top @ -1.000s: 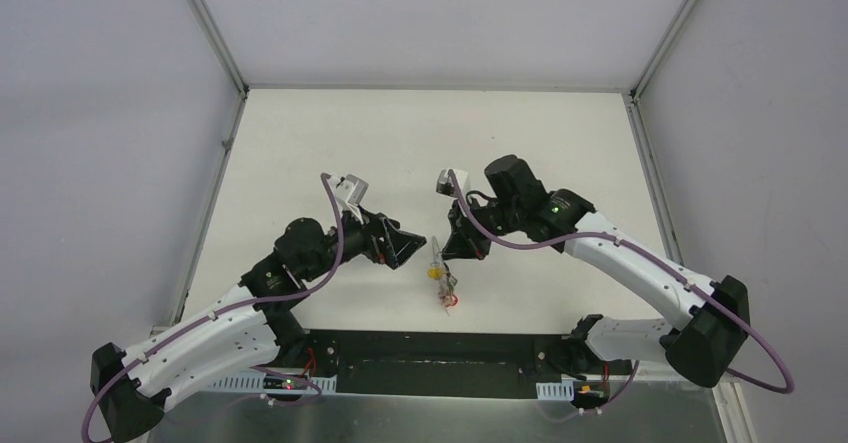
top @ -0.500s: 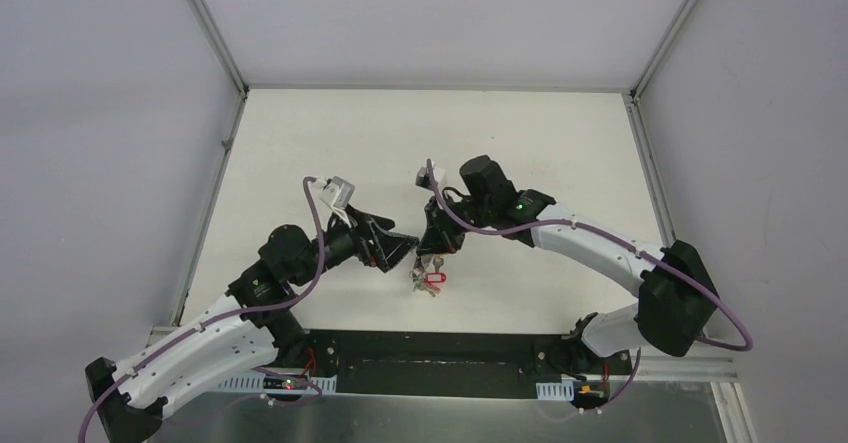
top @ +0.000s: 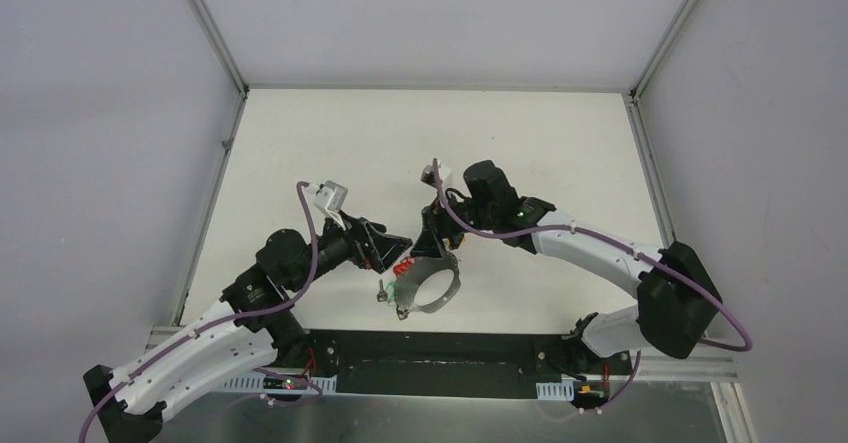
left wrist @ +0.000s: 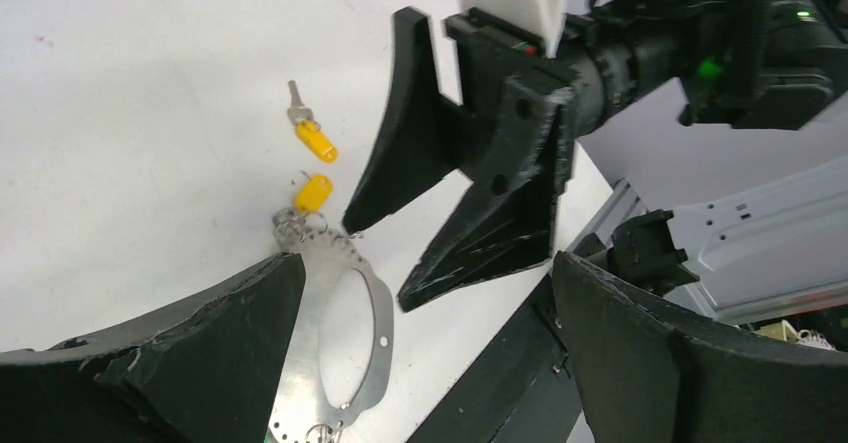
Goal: Put the keys on the keyring
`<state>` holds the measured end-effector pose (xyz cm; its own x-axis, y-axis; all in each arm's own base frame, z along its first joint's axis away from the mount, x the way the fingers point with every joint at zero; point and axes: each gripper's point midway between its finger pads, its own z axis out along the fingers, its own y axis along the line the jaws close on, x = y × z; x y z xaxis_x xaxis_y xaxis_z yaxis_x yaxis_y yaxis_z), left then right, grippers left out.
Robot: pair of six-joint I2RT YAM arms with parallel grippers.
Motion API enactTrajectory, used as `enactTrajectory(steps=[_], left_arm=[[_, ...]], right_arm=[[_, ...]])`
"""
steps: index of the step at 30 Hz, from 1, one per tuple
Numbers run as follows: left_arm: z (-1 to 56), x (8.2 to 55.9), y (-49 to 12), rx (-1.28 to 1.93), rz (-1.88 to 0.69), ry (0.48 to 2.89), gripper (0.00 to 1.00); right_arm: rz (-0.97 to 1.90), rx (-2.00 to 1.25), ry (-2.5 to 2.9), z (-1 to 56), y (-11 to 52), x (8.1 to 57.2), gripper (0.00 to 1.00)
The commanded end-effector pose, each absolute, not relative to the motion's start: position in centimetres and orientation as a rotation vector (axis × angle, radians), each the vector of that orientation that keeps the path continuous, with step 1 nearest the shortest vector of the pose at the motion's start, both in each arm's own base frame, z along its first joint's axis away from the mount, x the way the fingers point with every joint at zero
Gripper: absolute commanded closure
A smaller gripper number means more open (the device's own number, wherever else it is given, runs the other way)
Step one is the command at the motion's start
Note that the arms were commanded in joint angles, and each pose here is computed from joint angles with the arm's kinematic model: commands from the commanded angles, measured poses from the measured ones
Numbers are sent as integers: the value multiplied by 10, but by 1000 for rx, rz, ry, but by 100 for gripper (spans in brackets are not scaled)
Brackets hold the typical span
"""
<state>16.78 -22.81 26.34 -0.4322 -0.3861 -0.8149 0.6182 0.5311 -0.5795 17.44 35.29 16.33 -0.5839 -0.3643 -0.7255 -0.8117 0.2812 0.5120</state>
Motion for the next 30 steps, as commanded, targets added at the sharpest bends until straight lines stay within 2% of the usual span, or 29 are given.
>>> enactTrajectory(steps=[1, 4, 12, 19, 30], left_arm=[[240, 172, -228, 152, -1097, 1771, 1], [220, 178, -226, 116, -1035, 1870, 1], [158, 180, -229, 65, -891, 2178, 1], [122, 175, -233, -29, -852, 2359, 1], [97, 176, -238, -133, -974, 2599, 1]], right_arm=[[1174, -965, 1997, 184, 338, 189, 35], [1136, -886, 2043, 176, 324, 194, 24], [1107, -629, 2215, 152, 286, 203, 20], [970, -490, 2417, 116, 257, 208, 21], [859, -491, 2587, 82, 242, 206, 29]])
